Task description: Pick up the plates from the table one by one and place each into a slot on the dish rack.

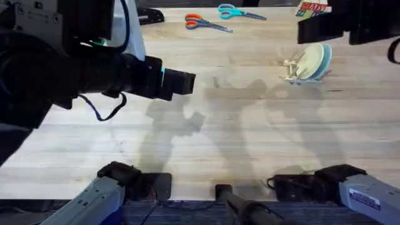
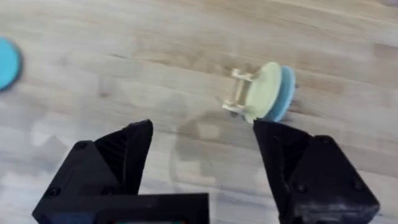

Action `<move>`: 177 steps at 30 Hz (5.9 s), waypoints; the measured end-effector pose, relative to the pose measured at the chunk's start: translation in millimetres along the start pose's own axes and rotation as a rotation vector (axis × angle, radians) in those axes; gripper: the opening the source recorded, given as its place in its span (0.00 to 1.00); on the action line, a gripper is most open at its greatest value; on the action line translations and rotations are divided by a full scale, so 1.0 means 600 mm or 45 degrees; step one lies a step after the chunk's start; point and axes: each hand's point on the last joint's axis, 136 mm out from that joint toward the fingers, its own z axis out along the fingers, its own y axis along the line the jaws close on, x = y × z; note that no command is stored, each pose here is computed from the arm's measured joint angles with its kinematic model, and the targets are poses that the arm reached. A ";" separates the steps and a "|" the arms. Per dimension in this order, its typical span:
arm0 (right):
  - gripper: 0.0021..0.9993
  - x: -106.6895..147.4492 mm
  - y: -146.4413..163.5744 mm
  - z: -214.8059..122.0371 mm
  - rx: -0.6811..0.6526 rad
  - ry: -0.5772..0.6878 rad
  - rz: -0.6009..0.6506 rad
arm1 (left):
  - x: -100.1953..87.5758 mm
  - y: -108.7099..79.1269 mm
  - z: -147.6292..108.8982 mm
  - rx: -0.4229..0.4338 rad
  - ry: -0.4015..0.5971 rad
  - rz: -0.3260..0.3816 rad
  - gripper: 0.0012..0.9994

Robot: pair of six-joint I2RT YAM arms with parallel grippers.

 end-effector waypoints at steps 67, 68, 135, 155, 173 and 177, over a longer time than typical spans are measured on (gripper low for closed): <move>1.00 -0.005 0.155 -0.040 -0.670 -0.042 -0.104 | 0.019 0.216 0.141 0.203 0.209 -0.593 0.04; 1.00 -0.005 0.155 -0.040 -0.670 -0.042 -0.104 | 0.020 0.220 0.144 0.205 0.208 -0.597 0.04; 1.00 -0.005 0.155 -0.040 -0.674 -0.042 -0.104 | 0.050 0.286 0.211 0.218 0.248 -0.686 0.04; 0.99 -0.005 0.155 -0.040 -0.674 -0.042 -0.104 | 0.045 0.292 0.213 0.207 0.227 -0.673 0.04; 1.00 -0.005 0.155 -0.040 -0.674 -0.042 -0.104 | 0.072 0.305 0.256 0.233 0.306 -0.772 0.04; 0.99 -0.005 0.155 -0.040 -0.674 -0.042 -0.104 | 0.071 0.307 0.258 0.232 0.317 -0.817 0.04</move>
